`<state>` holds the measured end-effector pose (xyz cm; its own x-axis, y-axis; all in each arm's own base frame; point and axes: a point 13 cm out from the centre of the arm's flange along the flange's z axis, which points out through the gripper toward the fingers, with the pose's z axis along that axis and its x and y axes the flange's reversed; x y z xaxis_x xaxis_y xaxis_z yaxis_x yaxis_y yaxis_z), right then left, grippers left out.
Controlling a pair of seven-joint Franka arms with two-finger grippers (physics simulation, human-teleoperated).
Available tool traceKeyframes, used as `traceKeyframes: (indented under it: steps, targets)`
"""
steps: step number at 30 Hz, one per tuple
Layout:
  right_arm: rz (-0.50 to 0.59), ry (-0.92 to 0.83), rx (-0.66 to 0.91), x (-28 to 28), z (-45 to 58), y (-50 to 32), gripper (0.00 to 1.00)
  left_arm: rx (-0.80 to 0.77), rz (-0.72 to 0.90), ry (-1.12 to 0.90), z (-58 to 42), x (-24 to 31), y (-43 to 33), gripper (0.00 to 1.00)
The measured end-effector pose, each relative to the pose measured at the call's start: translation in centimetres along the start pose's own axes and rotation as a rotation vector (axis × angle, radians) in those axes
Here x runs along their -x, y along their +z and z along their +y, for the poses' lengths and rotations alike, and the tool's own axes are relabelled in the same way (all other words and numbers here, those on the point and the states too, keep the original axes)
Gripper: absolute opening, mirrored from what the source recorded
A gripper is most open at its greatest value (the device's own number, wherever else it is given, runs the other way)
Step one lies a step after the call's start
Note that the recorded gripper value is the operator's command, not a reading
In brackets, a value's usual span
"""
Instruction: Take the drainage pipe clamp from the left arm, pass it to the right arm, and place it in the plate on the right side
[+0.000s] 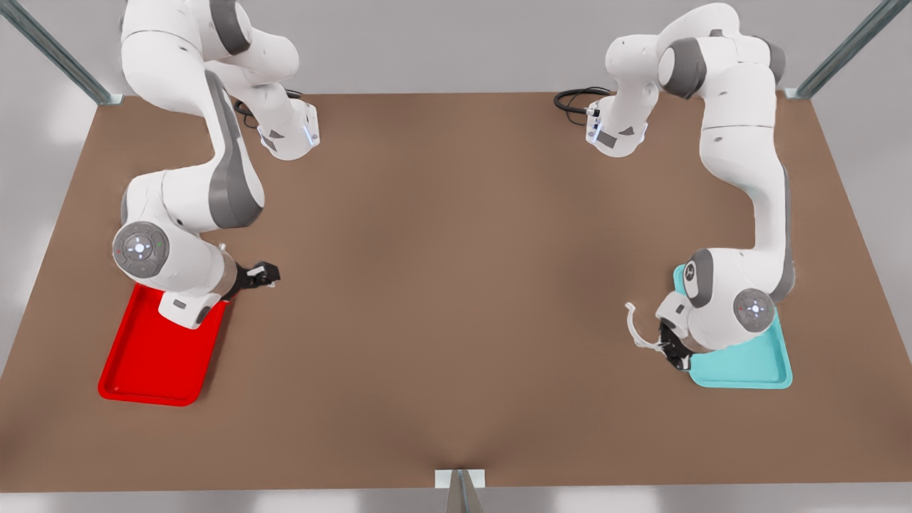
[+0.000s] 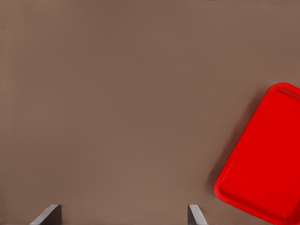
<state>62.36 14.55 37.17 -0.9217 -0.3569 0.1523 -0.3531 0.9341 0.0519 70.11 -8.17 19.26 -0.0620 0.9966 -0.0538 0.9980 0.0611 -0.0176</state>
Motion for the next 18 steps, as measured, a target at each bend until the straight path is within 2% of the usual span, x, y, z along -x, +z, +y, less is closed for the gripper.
traceKeyframes:
  steps: [3, 5, 9, 13, 18]
  targets:
    - [-0.003, -0.073, 0.078, 3.4, 5.8, 5.0, 1.0, -0.012, -0.018, 0.008, -2.9, 14.7, -0.3, 0.21]
    - [-0.025, -0.129, 0.108, 5.4, 10.4, 7.3, 1.0, -0.012, -0.023, -0.03, -5.2, 22.5, -0.2, 0.21]
    - [-0.095, -0.203, 0.14, 7.7, 16.9, 10.5, 1.0, -0.005, -0.037, -0.171, -10.2, 33.9, -0.6, 0.21]
    - [-0.178, -0.248, 0.171, 8.4, 21.4, 12.1, 1.0, -0.01, -0.045, -0.358, -13.5, 40.0, -0.1, 0.21]
    - [-0.27, -0.213, 0.212, 7.6, 20.2, 10.3, 1.0, -0.035, -0.031, -0.624, -14.2, 40.8, 1.0, 0.21]
